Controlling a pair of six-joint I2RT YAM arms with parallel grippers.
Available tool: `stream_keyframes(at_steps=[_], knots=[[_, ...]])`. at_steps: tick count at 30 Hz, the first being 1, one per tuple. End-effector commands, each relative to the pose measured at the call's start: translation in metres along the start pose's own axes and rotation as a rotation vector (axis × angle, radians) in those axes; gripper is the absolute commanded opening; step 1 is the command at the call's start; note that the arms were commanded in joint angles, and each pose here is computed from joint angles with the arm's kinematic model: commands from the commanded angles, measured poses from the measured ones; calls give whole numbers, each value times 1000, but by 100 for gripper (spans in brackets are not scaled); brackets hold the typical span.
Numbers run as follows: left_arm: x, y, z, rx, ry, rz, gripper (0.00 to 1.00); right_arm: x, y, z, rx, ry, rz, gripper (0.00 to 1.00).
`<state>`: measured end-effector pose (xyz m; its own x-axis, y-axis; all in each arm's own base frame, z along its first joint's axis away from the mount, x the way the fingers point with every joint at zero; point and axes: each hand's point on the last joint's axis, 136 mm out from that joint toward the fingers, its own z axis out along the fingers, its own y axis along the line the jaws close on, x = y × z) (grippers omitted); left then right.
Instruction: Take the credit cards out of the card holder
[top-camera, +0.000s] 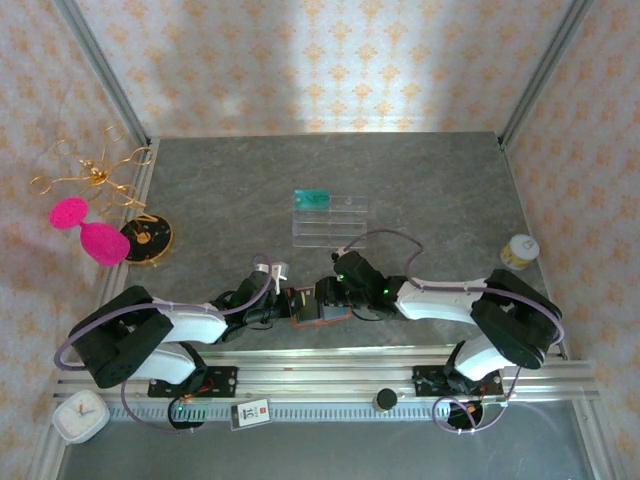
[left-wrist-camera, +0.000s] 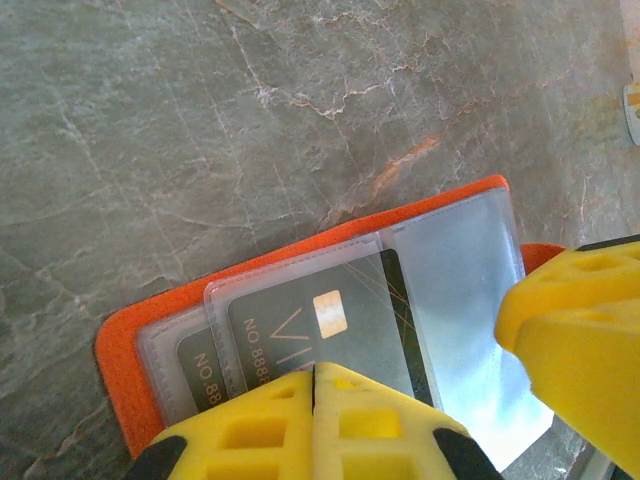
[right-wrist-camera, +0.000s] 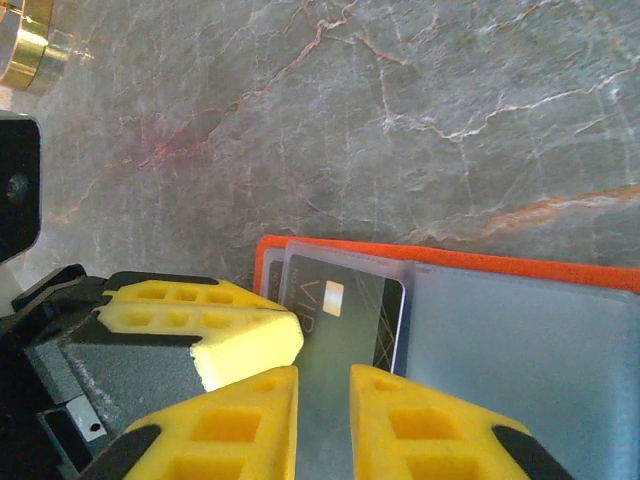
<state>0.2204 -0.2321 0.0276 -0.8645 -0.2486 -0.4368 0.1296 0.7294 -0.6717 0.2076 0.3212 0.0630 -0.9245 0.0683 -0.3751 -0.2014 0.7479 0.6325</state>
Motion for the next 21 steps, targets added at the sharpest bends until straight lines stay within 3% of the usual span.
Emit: stream_keyframes(at_steps=[1,16,21], knots=[[7,11,-1,-28,27,10,0,3,-3,7,-7,10,29,19],[10,12,-1,-23,30,7,0,16,-26,22,72,58,57,16],[10,12,-1,-20,30,5,0,19,-25,22,51,59,65,10]])
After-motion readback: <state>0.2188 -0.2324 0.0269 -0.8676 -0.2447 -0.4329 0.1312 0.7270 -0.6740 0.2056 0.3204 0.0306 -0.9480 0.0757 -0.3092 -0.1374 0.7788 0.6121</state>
